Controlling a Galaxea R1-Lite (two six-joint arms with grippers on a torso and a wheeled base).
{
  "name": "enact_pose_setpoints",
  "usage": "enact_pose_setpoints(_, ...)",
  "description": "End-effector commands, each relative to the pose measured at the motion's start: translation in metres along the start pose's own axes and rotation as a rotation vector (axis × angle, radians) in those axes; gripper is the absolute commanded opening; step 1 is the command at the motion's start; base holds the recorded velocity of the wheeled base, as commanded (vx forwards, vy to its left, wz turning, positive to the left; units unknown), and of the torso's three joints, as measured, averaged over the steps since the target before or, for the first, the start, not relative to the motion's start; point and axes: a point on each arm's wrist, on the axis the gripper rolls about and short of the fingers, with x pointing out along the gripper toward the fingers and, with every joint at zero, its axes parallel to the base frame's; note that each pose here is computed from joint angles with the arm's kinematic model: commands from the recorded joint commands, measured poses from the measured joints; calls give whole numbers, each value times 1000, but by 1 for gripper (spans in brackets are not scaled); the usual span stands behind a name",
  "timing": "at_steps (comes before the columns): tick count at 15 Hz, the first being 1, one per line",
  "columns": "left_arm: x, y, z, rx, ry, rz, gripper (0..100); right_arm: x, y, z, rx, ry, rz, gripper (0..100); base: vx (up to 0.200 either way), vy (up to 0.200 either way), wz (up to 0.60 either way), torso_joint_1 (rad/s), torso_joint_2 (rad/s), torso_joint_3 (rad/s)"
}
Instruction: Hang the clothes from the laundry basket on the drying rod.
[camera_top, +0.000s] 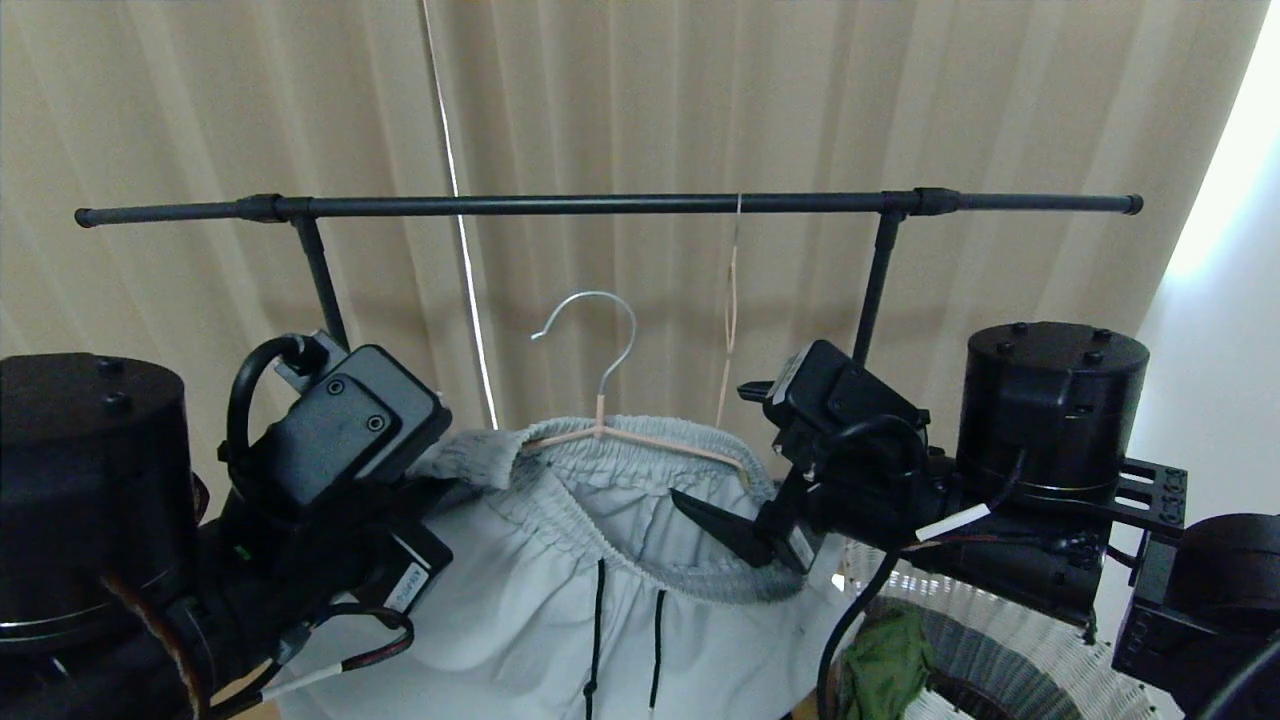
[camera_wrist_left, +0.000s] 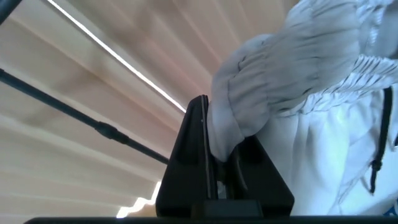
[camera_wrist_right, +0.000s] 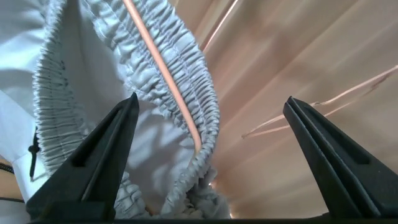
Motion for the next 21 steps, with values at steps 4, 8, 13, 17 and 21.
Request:
enact_pose_setpoints(4,-10,-2,-4,-17,-85,-17,0,0,-4,-6,12,16,-8,100,0,0,0,0,0,0)
enact_pose_setpoints(8,-14,-3,-7,-19,-162,-65,0,-1,-9,-7,17,19,-19,100,0,0,0,0,0,0)
enact_pose_setpoints(13,-24,-1,-8,4,-225,-125,0,0,-8,-7,19,6,15,100,0,0,0,0,0,0)
enact_pose_setpoints(17,-29,2,-7,-1,-246,-128,0,0,-7,-8,20,2,41,0,0,0,0,0,0,0)
enact_pose_setpoints(21,-30,2,-10,0,-245,-129,0,-1,-7,-6,19,-6,36,0,0,0,0,0,0,0)
